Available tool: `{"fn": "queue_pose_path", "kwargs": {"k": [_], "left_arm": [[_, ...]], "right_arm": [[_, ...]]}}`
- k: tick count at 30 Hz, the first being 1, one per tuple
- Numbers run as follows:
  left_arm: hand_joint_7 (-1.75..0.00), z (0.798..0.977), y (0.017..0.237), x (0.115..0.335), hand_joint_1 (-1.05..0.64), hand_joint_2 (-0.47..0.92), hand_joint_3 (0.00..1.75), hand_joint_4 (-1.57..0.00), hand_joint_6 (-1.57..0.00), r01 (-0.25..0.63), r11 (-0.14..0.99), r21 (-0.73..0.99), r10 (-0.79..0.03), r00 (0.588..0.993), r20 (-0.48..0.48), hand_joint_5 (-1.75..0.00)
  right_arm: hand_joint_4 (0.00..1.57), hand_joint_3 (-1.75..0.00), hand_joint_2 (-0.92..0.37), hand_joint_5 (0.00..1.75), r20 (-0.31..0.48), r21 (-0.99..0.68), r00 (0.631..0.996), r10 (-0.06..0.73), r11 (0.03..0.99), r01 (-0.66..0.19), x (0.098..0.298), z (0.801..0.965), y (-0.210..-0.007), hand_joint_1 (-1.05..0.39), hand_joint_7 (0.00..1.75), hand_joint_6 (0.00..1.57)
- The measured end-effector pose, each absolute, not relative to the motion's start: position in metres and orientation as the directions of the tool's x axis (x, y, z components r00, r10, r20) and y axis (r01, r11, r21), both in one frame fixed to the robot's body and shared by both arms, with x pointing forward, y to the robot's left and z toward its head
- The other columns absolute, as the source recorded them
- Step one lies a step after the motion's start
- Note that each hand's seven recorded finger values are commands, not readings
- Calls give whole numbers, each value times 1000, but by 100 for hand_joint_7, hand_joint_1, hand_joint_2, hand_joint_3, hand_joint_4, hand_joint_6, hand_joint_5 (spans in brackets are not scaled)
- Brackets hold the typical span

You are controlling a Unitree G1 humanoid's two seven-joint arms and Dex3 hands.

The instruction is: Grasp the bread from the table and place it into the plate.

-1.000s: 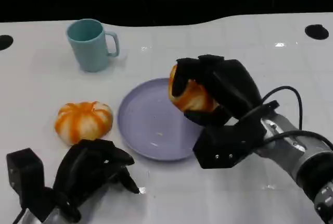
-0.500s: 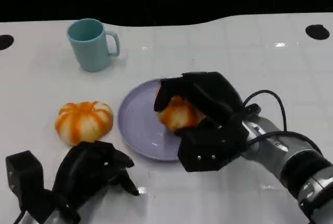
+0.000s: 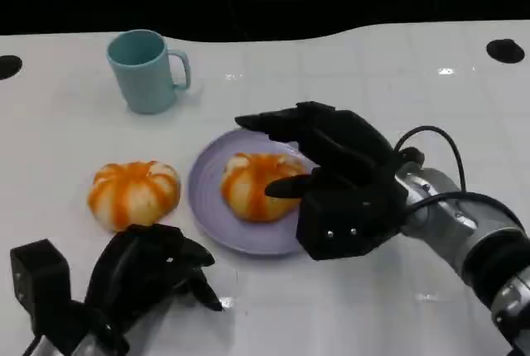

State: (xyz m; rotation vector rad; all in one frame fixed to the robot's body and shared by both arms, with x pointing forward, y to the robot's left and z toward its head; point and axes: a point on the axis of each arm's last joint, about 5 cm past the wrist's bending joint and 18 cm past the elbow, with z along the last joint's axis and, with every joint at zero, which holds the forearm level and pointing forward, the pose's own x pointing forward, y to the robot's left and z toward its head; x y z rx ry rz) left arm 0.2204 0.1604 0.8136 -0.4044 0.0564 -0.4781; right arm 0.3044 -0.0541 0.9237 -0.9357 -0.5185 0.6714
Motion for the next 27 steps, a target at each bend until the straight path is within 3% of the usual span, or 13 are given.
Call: {"fn": "queue_pose_path", "kwargs": {"k": [12,18,19,22,27], "left_arm": [[-18,813,158,220,-105,74,0,-157,-157,440,808,-393,-461,886,45,-60],[-18,813,158,220,-105,74,0,-157,-157,436,809,-395,-457,888,44,-61],[-19,813,158,220,-105,74,0,-157,-157,436,809,-395,-457,888,43,-61],[-19,813,158,220,-105,74,0,-157,-157,436,809,-395,-458,888,43,-61],[-19,813,158,220,-105,74,0,-157,-157,435,810,-394,-456,889,43,-60]], "right_arm": [[12,-22,-92,36,148,-854,660,736,432,-289,297,934,-70,-70,5,27],[34,-9,-92,57,266,-809,647,715,531,-253,284,922,-79,-51,12,45],[38,-7,-92,68,280,-800,649,707,545,-249,282,920,-82,-48,16,53],[42,-7,-92,84,327,-774,656,680,591,-227,278,915,-91,-41,22,64],[52,-6,-89,96,356,-754,673,649,625,-203,265,906,-113,-24,30,77]]}}
